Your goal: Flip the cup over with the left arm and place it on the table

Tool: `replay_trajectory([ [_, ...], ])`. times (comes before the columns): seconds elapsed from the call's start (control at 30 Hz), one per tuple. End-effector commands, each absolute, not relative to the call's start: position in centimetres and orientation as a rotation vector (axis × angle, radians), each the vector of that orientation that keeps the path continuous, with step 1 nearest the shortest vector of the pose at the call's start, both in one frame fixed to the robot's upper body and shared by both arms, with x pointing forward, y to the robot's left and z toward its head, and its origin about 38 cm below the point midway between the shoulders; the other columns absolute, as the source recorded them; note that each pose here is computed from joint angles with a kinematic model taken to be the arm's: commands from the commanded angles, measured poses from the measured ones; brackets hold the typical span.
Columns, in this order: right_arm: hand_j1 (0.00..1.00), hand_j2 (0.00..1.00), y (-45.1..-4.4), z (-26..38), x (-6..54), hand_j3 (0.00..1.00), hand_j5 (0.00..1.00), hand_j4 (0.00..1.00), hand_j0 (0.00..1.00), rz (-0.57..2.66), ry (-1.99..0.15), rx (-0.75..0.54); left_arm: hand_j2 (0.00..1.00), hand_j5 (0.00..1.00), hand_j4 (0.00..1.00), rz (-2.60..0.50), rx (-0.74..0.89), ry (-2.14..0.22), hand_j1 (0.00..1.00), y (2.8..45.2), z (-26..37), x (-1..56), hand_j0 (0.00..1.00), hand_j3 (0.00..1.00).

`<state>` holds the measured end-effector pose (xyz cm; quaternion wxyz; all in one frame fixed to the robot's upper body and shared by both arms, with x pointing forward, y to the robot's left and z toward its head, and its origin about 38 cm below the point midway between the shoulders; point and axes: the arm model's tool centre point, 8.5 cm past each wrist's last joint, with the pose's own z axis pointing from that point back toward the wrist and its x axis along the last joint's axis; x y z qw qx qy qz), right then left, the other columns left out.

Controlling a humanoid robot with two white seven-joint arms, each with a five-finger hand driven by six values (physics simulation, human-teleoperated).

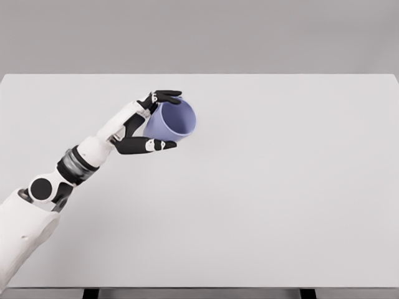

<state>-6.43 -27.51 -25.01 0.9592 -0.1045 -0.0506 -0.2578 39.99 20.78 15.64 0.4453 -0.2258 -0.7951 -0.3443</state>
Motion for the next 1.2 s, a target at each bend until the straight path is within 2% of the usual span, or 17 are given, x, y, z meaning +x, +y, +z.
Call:
replay_trajectory([
  [0.0,1.0,1.0,-27.5,-25.0,-6.4,1.0,1.0,1.0,1.0,-0.523,-0.103,-0.212,0.66,0.66,0.66,-0.83,-0.567,-1.954,0.66,20.9,15.0,40.1,0.66,0.66],
  [0.37,1.0,1.0,-27.5,-25.0,-6.4,1.0,1.0,1.0,1.0,-0.523,-0.103,-0.212,0.67,0.67,0.67,-0.802,-0.56,-1.925,0.67,21.3,13.9,40.3,0.67,0.67],
  [0.73,1.0,1.0,-27.5,-25.0,-6.4,1.0,1.0,1.0,1.0,-0.523,-0.103,-0.212,0.69,0.69,0.69,-0.681,-0.654,-1.941,0.69,20.3,13.5,39.9,0.69,0.69],
  [1.17,1.0,1.0,-27.5,-25.0,-6.4,1.0,1.0,1.0,1.0,-0.523,-0.103,-0.212,0.72,0.72,0.72,-0.659,-0.681,-1.913,0.72,19.9,12.6,39.6,0.72,0.72],
])
